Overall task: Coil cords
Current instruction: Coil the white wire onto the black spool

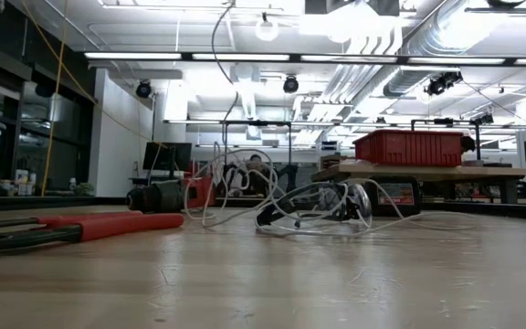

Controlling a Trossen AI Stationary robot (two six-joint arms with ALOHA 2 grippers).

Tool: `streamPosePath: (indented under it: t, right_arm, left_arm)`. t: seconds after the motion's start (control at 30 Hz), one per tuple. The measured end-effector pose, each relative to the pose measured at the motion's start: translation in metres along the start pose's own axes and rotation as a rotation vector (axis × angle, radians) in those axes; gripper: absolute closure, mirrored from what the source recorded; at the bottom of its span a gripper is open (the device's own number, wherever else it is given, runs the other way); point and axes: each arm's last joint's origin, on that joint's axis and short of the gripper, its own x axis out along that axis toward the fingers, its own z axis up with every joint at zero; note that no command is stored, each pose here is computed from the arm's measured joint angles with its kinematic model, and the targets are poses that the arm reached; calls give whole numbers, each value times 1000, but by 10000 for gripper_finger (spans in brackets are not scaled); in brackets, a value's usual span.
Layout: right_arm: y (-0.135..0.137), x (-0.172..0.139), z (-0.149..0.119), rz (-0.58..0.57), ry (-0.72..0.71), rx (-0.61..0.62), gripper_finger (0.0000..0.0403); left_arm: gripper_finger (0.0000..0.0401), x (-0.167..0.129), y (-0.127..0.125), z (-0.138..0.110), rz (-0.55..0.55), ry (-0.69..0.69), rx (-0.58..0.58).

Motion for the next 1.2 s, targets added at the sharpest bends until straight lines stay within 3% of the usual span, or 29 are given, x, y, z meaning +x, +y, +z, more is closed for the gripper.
streamPosePath:
  t: [0.13,0.37,0.57,0.73,0.83,1.03,1.2]
  right_arm:
    - [0,0,4,-2,-36,-10,403]
    - [0,0,4,-3,-39,-35,403]
    - [0,0,4,-3,-36,-39,403]
    - [1,0,3,5,-35,-44,403]
    - [3,-1,5,2,-55,-28,398]
    - [2,-10,11,6,-40,51,324]
    - [0,-17,8,-86,42,22,242]
  left_arm:
    - [240,6,-3,2,-53,-31,-22]
    - [266,14,-4,-2,-49,-19,-48]
    - [316,12,-4,1,-31,-43,-52]
    - [388,12,-4,1,-36,-40,-50]
    - [394,9,-3,3,-43,-51,-75]
    - [399,-8,0,11,-67,-89,-168]
    - [400,-26,8,15,-66,-89,-244]
